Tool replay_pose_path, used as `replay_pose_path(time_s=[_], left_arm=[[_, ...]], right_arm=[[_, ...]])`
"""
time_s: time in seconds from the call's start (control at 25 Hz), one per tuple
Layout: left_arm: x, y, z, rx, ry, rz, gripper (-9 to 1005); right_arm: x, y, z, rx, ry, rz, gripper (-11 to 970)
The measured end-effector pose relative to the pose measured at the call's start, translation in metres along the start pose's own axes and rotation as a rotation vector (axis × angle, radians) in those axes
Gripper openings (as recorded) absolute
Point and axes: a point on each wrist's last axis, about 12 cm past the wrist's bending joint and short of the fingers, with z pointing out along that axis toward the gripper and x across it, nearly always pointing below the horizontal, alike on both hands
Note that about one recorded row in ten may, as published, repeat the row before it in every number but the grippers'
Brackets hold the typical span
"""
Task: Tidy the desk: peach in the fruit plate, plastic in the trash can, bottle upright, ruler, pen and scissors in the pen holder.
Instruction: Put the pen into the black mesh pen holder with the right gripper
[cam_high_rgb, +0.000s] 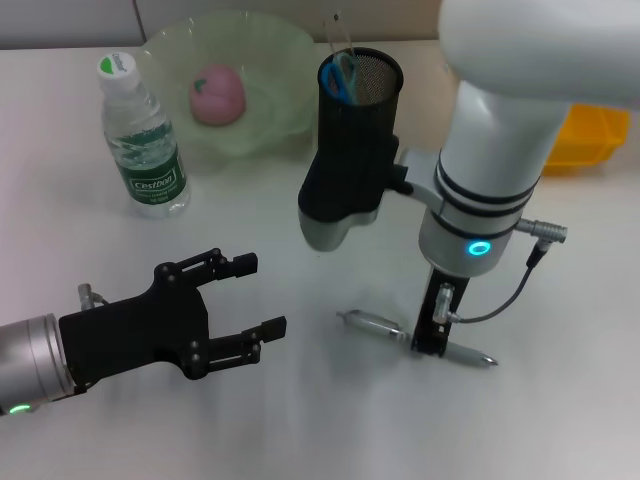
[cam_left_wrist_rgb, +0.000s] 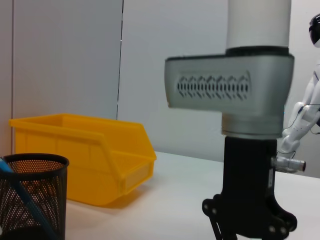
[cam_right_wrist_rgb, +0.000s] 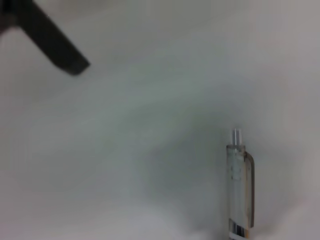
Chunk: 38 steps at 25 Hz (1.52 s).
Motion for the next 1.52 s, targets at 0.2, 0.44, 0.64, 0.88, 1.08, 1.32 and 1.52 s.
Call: replay_pose_path(time_s=[0.2, 0.44, 0.64, 0.88, 1.08, 1.32, 1.52], left_arm=[[-0.001, 0.001, 0.000, -0.002, -0.005, -0.013, 786], [-0.004, 0.002, 0.001, 0.001, -0.020, -0.028, 786], [-0.007, 0.004, 0.001, -0.011, -0.044, -0.028, 786], [-0.009, 0.004, 0.002, -0.015, -0.061, -0.028, 786], [-0.010, 0.005, 0.003, -0.017, -0.072, -0.029, 786], [-0.012, 0.006, 0.005, -0.015, -0.076, -0.027, 786], [-0.013, 0.007, 0.005, -0.024, -0.090, -0.028, 786]], right_arm=[[0.005, -0.014, -0.012, -0.030, -0.081, 0.041, 129], [0.022, -0.037, -0.026, -0.047, -0.255, 0.062, 132], [0.048, -0.057, -0.036, -0.053, -0.462, 0.062, 135], [0.085, -0.068, -0.034, -0.081, -0.814, 0.036, 138], [0.105, -0.065, -0.021, -0.082, -1.034, 0.015, 140], [0.120, -0.058, 0.000, -0.055, -1.263, -0.015, 143], [0.128, -0.049, 0.025, 0.001, -1.406, -0.015, 146]])
